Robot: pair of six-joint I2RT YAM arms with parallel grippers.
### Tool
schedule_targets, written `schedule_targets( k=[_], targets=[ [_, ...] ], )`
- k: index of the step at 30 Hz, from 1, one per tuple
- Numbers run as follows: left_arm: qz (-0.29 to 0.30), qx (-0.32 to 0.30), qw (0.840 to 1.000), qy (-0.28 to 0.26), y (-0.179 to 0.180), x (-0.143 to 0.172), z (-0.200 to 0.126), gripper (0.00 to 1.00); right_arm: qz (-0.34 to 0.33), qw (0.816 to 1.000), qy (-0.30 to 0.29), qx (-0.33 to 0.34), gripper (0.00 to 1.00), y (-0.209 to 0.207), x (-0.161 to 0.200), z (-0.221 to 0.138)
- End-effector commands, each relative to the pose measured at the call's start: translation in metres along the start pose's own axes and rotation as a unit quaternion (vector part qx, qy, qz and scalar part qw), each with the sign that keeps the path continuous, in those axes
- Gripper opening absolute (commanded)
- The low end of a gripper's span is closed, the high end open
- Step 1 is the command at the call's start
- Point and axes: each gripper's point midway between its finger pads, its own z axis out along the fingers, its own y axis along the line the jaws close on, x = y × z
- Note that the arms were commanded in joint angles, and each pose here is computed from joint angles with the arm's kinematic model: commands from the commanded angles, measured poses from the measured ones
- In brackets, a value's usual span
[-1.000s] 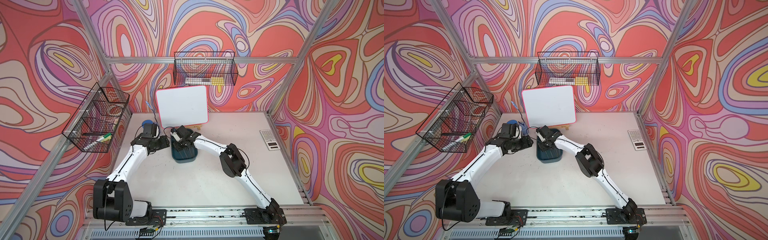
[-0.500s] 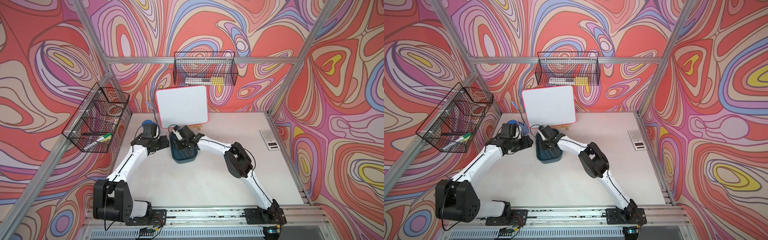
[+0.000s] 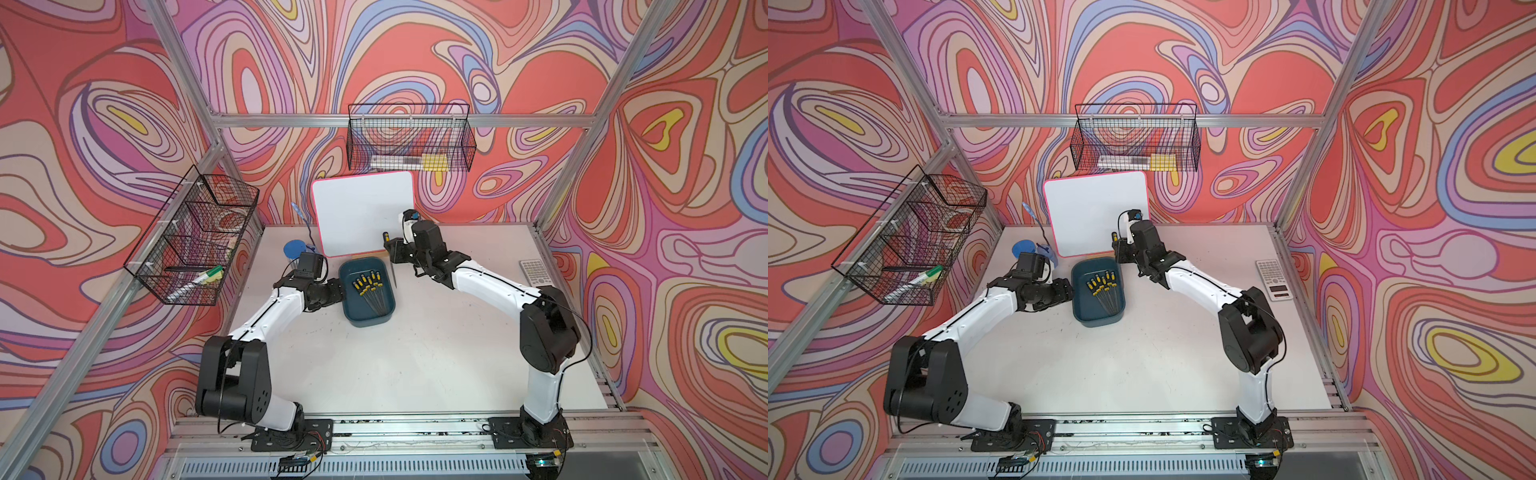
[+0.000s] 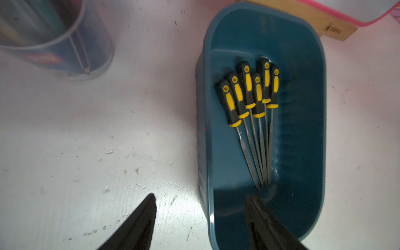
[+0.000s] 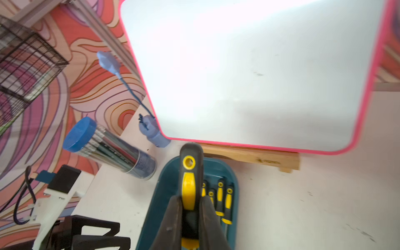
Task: Take the file tool out of the storage box
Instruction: Pick up the file tool from the storage box, then place the file tool at the center of the board.
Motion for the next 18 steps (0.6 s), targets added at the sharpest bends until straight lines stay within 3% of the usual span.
schedule_targets(
  k=[1,5,11,18],
  targets=[
    [0.008,0.016,1.000,-0.003,-0.013,-0.011,0.009,0.67,-0.015,0.993,0.048,0.107,0.07,-0.056,0.034,-0.009],
    [0.012,0.004,1.000,0.015,-0.012,-0.012,0.025,0.60,-0.023,0.982,0.090,0.162,0.07,-0.092,0.071,-0.021],
    [0.023,-0.011,0.999,0.032,-0.009,-0.012,0.037,0.30,-0.013,0.973,0.134,0.188,0.06,-0.114,0.114,-0.027],
    [0.028,-0.026,0.998,0.043,-0.002,-0.006,0.041,0.16,0.005,0.958,0.172,0.229,0.05,-0.136,0.148,-0.026]
  ],
)
